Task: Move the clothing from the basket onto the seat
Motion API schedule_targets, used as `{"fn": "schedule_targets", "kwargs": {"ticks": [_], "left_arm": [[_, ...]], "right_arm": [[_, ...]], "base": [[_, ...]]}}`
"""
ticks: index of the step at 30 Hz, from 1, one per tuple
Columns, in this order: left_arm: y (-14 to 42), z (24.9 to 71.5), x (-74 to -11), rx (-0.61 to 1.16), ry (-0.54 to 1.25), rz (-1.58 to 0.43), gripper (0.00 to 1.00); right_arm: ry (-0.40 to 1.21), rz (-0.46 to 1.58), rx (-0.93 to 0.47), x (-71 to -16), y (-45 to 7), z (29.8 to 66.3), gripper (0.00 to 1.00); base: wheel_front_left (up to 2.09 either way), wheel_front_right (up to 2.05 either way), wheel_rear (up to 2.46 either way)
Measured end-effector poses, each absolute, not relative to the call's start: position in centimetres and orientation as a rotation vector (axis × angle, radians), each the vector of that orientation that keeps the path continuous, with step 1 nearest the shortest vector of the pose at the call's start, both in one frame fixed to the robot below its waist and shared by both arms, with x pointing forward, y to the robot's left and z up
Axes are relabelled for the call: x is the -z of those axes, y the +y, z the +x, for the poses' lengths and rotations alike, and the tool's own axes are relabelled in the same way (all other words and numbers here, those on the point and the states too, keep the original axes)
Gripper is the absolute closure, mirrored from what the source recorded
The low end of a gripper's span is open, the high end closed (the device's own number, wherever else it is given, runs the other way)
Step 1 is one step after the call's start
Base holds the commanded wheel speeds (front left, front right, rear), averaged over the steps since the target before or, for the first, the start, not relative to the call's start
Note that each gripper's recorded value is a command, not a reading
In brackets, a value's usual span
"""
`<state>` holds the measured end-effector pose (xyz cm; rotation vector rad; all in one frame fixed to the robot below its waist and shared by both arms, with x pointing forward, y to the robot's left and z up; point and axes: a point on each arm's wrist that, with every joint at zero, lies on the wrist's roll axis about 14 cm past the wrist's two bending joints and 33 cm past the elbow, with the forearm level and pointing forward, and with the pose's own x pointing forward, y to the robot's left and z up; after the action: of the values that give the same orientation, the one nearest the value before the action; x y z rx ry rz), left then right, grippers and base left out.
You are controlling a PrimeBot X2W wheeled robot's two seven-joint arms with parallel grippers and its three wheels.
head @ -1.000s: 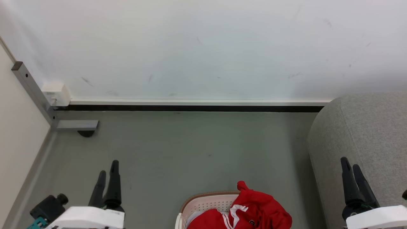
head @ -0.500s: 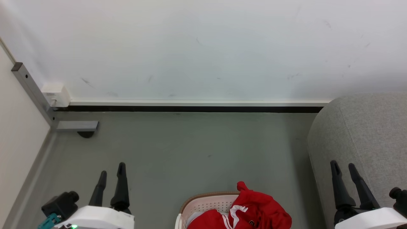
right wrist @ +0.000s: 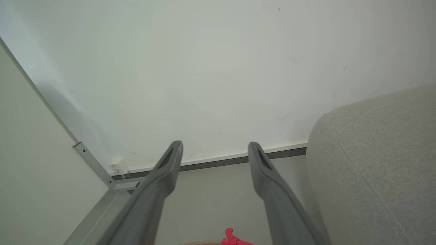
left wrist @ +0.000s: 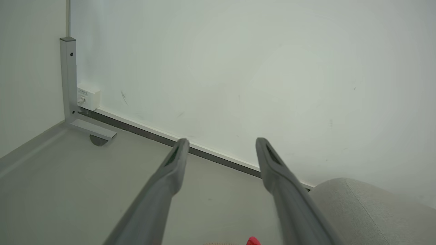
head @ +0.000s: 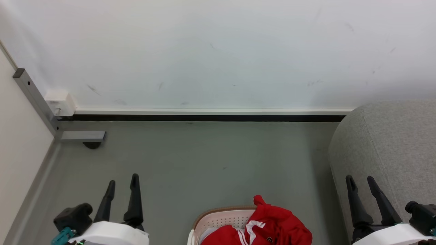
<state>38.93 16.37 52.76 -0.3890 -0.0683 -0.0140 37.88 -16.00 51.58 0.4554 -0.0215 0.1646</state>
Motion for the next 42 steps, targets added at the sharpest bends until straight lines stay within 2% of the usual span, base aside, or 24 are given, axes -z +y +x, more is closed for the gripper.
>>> {"fn": "schedule_targets", "kwargs": {"ticks": [42], "left_arm": [[14.1,39.2,-55.0,0.084,-0.198,-0.044,0.00]], "right_arm": [[-0.113,0.213,-0.211,-52.9,-15.5,37.7,0.00]], "base": [[0.00,0.00,0.00]]}}
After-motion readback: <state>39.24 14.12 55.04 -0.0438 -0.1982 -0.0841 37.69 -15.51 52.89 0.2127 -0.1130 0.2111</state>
